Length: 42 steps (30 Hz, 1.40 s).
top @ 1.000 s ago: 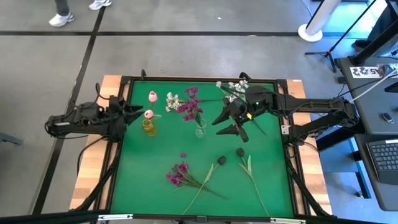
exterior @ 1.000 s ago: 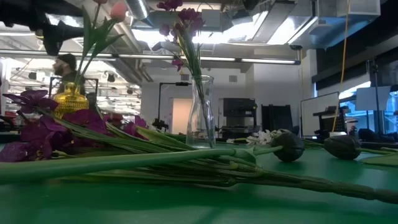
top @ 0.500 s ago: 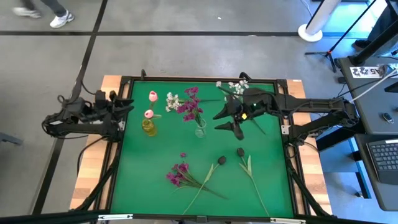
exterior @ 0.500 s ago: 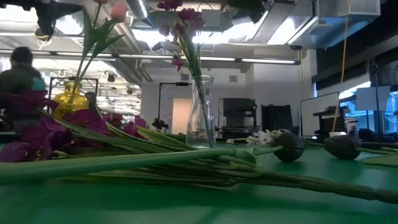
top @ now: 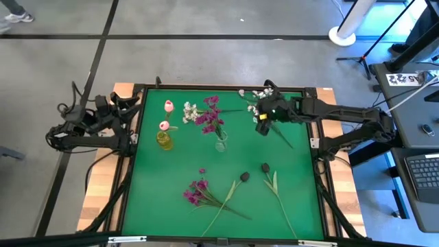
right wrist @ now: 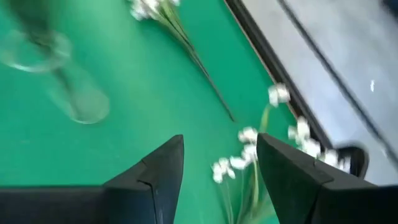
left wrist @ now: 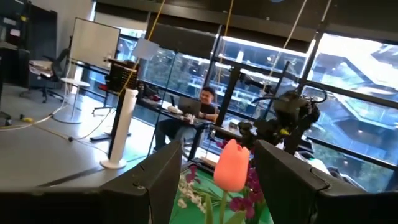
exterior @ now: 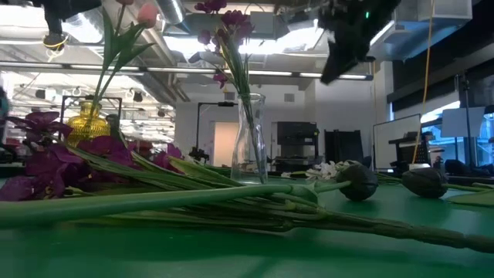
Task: Sort flowers into vase by color
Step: Put the right white flowers into the yellow vase
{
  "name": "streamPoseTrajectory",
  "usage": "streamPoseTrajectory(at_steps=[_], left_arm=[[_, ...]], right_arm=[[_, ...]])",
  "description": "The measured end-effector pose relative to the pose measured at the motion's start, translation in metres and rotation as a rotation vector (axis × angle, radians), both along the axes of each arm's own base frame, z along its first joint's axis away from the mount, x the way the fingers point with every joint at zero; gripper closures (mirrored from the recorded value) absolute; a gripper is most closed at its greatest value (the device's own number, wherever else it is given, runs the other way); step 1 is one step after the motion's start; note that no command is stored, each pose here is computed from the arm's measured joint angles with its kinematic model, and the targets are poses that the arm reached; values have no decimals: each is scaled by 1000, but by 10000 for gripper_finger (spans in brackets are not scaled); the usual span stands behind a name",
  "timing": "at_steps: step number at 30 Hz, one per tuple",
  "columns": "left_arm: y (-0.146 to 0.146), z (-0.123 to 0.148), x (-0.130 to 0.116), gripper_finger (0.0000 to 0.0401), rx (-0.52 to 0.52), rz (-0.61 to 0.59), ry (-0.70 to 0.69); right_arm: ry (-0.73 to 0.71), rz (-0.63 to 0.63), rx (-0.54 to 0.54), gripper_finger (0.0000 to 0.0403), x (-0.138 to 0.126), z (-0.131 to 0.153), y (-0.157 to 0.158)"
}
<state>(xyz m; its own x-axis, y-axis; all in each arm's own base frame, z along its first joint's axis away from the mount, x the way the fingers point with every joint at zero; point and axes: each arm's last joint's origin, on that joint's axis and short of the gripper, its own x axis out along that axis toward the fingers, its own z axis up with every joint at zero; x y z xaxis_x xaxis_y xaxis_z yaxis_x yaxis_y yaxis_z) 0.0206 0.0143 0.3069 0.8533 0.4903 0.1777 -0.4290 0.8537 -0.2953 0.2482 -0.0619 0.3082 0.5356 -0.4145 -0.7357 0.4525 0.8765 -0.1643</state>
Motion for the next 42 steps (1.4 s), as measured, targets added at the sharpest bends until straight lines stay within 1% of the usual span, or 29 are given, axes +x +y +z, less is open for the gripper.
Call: streamPoseTrajectory(at_steps=[3, 6, 8, 11, 13, 16, 18, 27, 30, 35, 38, 42], left_arm=[[0, -1, 0, 202, -5, 4, 10], [0, -2, 0, 202, -7, 3, 20], [0, -2, 0, 202, -7, 3, 21], [0, -3, 0, 202, -7, 3, 24], [0, -3, 0, 202, -7, 3, 24], [0, -3, 0, 202, -8, 3, 24], [0, -3, 0, 202, -16, 1, 20], [0, -7, 1, 202, -51, -5, 41], [0, -7, 1, 202, -51, -5, 50], [0, -8, 1, 202, -51, -5, 54], [0, -9, 2, 202, -53, -5, 71], [0, -11, 2, 202, -73, -7, 78]], right_arm=[[29, -96, 76, 202, -10, -20, -24], [69, -199, 166, 202, -25, -49, -48], [91, -269, 203, 202, -37, -67, -61], [118, -367, 253, 202, -57, -94, -75], [124, -404, 292, 202, -68, -108, -80], [100, -404, 354, 202, -77, -125, -82], [89, -391, 375, 202, -79, -133, -79], [93, -380, 388, 202, -82, -151, -76], [93, -372, 404, 202, -81, -153, -76], [46, -334, 446, 202, -74, -158, -80], [31, -337, 477, 202, -69, -165, -82], [43, -344, 487, 211, -66, -172, -85]])
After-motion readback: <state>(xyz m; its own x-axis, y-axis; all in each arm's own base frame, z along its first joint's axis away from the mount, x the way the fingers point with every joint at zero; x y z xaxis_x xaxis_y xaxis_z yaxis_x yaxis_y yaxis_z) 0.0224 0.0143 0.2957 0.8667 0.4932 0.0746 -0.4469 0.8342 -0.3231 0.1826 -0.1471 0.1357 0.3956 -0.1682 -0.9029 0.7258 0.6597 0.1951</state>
